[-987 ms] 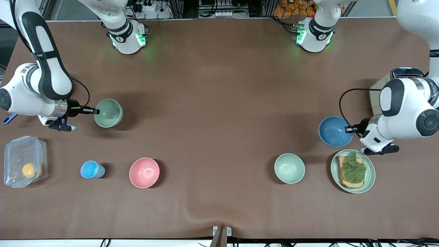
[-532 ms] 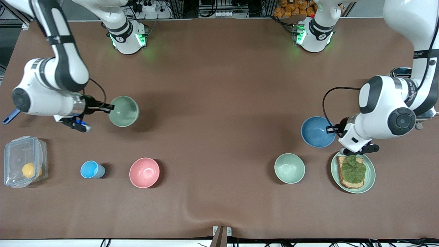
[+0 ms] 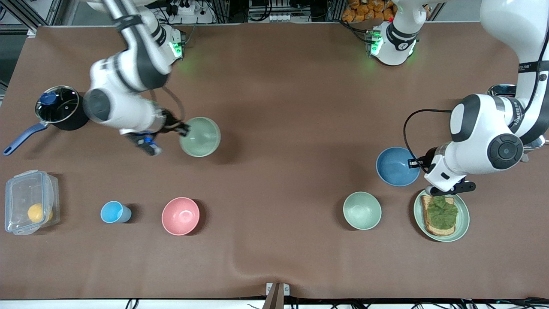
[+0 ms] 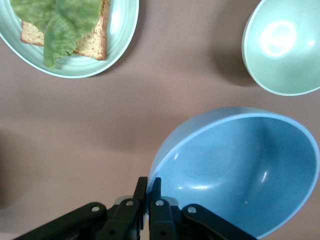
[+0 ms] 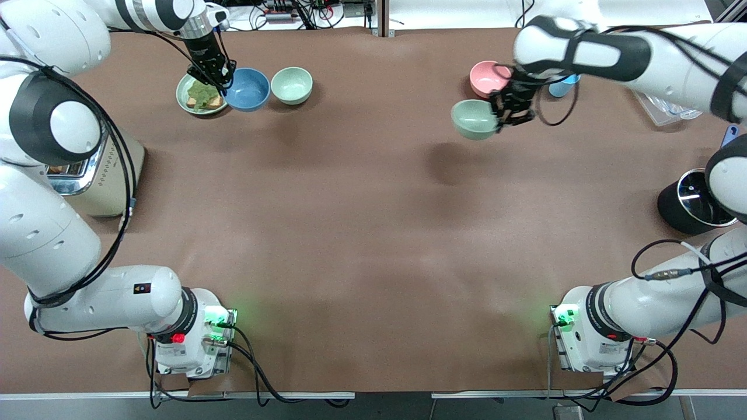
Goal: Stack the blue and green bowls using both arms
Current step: 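Slide the green bowl with the right gripper toward the table middle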
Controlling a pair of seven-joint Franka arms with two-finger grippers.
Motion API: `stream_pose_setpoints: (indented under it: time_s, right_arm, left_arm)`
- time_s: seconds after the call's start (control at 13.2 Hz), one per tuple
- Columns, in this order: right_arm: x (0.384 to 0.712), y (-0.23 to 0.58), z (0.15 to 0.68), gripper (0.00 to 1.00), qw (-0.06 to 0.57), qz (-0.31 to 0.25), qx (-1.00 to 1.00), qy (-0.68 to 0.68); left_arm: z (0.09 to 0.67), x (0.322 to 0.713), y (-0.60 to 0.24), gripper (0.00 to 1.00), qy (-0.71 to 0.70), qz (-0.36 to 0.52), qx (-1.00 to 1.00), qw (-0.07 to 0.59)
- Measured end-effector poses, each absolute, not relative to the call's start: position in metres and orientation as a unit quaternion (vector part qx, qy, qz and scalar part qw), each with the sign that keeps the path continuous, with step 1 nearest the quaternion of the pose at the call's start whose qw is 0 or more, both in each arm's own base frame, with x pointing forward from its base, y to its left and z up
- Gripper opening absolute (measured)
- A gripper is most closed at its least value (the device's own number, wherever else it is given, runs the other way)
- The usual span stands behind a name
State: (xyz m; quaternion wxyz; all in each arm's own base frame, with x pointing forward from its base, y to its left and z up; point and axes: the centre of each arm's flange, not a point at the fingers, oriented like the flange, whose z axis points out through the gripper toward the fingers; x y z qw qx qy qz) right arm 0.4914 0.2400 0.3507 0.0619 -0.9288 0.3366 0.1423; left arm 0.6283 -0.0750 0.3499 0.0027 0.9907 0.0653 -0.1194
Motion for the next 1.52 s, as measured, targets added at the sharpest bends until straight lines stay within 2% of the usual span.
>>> stream_pose_setpoints:
  time_s: [0.68,1.14,1.52]
  right_arm:
    - [0.427,0.394,0.287,0.04,0.109,0.070,-0.888,0.440]
    - [0.401,0.435,0.259,0.04,0.138,0.048,-0.878,0.455]
    - [0.375,0.456,0.218,0.04,0.126,0.045,-0.885,0.447]
  left_arm:
    - [0.335,0.628,-0.079,0.05,0.072,-0.136,0.988,0.020]
    - [0.335,0.628,-0.078,0.05,0.073,-0.137,0.988,0.020]
    - [0.333,0.628,-0.077,0.05,0.073,-0.138,0.987,0.020]
